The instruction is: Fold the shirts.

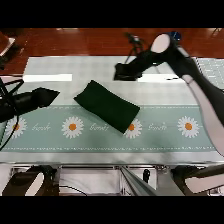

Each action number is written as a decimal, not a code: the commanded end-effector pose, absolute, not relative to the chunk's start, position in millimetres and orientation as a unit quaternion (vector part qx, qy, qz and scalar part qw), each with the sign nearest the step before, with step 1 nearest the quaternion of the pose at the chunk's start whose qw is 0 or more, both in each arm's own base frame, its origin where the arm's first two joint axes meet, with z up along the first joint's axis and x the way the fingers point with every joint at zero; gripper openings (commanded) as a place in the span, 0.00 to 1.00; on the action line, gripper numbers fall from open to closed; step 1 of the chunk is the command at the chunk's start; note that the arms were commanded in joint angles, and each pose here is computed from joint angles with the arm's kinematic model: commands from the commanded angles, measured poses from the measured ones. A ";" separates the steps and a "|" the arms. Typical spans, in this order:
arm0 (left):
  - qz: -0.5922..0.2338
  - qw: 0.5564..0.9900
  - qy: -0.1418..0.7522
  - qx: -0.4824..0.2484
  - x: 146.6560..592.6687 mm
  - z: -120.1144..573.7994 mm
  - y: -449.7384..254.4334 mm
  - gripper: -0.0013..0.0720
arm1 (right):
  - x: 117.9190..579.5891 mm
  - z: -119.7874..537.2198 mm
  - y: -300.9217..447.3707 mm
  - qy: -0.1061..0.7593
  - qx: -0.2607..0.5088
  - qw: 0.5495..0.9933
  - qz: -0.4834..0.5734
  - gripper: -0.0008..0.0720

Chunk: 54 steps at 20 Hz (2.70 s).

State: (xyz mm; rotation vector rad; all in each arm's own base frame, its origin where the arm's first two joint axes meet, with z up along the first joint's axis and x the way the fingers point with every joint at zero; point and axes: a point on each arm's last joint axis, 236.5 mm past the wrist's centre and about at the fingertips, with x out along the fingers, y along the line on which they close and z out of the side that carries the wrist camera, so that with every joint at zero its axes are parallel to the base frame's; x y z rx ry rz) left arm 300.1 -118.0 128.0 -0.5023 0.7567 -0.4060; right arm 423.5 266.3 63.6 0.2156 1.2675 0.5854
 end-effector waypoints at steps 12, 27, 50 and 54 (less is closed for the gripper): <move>-0.186 0.864 0.397 -0.249 291.5 94.0 -118.2 0.04 | 282.3 -66.8 152.5 0.506 0.419 0.754 0.010 0.57; -0.186 0.864 0.397 -0.248 291.2 93.8 -118.3 0.04 | 313.4 -80.0 274.2 0.607 0.359 0.679 0.204 0.04; -0.186 0.864 0.397 -0.248 291.5 93.8 -118.1 0.04 | 422.3 256.9 -10.7 0.411 0.255 0.871 0.087 0.04; -0.185 0.865 0.395 -0.248 292.3 94.2 -117.6 0.04 | 369.4 251.8 -90.5 0.436 0.278 0.856 -0.015 0.04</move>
